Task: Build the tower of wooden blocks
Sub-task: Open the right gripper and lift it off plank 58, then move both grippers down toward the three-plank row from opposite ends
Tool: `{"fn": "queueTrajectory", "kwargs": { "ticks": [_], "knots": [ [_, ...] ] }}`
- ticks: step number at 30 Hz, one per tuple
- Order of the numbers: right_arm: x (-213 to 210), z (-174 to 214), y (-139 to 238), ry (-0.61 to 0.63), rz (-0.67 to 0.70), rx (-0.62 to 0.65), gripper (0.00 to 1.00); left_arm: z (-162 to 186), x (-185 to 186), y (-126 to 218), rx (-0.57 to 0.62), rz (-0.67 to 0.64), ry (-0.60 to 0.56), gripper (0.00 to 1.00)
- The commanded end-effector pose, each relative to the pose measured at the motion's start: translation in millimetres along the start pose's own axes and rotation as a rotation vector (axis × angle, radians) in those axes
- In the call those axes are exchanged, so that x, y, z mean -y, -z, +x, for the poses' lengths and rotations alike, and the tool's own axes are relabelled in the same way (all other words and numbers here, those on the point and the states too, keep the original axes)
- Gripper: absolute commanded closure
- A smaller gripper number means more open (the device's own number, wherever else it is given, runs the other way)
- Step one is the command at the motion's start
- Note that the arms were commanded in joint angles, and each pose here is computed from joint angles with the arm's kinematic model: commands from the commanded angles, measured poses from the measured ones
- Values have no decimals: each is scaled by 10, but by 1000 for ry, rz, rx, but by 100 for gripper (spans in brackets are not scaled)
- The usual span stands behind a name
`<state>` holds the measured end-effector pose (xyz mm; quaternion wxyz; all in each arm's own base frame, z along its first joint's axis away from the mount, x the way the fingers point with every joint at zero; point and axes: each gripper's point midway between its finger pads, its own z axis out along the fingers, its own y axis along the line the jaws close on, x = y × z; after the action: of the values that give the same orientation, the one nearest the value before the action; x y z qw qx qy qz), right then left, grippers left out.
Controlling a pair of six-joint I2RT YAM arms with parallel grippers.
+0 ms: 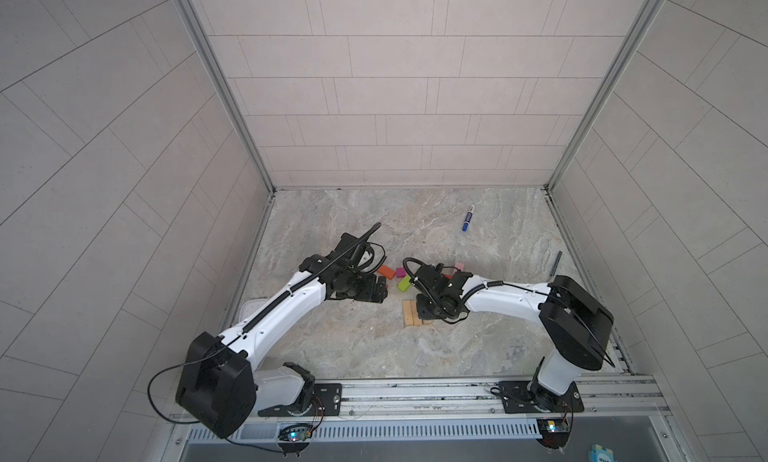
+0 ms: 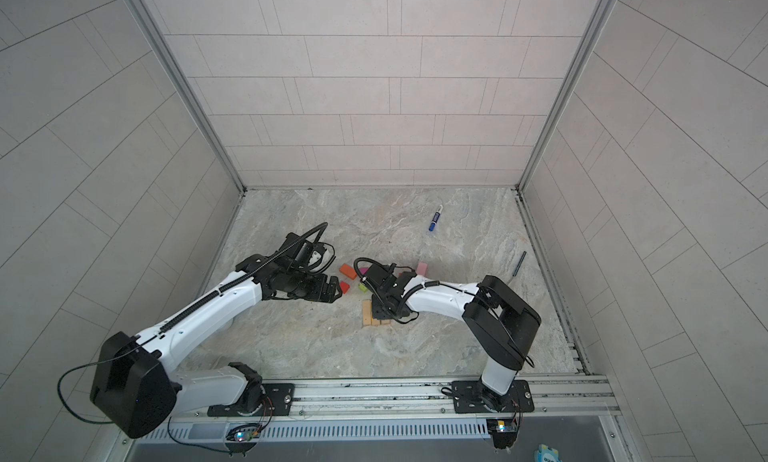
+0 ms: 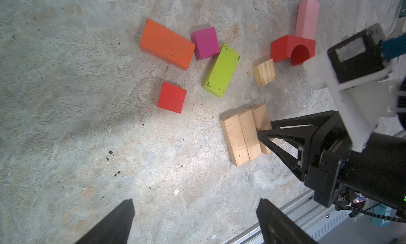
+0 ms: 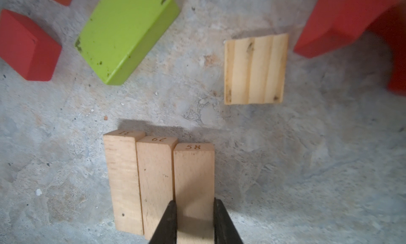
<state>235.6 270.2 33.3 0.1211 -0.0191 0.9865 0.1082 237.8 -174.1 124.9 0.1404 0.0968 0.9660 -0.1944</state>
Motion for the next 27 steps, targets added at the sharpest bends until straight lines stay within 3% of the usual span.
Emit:
{"fn": "queueTrajectory", "kwargs": {
  "ticks": [1,8,19,23,27],
  "knots": [
    [15,15,70,-11,-1,13,71,28,-38,26,3,-10,-4,6],
    [-7,-26,159,-8,-20,36,62,27,-36,25,2,-9,-4,6],
    [107,-148,381,21,-5,89,59,103,-53,-101,-52,-17,32,6],
    [282,-178,475,57,53,111,53,119,-71,-140,-63,-40,55,6],
    [445,-169,539,113,116,119,39,168,-87,-228,-72,-43,88,6]
  ]
}}
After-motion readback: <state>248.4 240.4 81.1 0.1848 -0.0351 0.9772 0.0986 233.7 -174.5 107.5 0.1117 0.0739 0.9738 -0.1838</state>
